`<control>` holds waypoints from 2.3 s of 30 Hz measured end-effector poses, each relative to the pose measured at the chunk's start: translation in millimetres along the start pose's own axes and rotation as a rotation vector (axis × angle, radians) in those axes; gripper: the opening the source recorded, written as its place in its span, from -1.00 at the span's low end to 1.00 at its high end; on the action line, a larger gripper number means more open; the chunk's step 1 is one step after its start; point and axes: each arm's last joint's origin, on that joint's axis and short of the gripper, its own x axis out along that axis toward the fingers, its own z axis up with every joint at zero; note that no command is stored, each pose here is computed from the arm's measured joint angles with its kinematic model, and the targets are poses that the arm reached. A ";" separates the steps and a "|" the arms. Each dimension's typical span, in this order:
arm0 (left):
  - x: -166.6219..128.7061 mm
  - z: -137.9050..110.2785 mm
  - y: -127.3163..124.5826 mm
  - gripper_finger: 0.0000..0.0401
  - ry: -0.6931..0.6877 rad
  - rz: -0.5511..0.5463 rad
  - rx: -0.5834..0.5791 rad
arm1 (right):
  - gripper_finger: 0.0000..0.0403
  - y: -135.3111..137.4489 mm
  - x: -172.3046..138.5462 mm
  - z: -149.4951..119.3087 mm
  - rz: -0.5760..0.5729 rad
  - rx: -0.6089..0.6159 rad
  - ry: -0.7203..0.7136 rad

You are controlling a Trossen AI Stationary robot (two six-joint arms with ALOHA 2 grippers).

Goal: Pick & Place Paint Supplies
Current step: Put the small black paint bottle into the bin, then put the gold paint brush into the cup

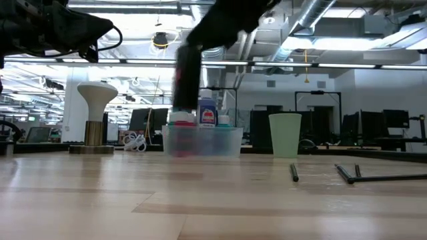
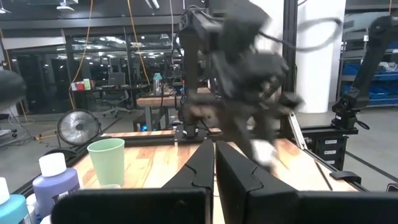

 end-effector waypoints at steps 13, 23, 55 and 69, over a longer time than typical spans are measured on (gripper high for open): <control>0.0 0.7 0.0 -0.99 -0.007 0.000 -0.001 | -0.49 -108.4 -126.3 -7.4 -0.332 0.242 -0.094; 0.0 1.6 0.1 -0.99 -0.016 0.001 -0.002 | -0.49 -137.5 -83.2 -71.4 -0.423 0.378 -0.071; 0.0 2.2 0.2 -0.99 -0.023 0.002 -0.003 | 0.23 -159.6 -61.1 -102.5 -0.379 0.436 0.052; 0.0 2.2 0.2 -0.99 -0.023 0.002 -0.004 | 0.21 -72.8 -155.7 -105.5 -0.183 0.339 0.384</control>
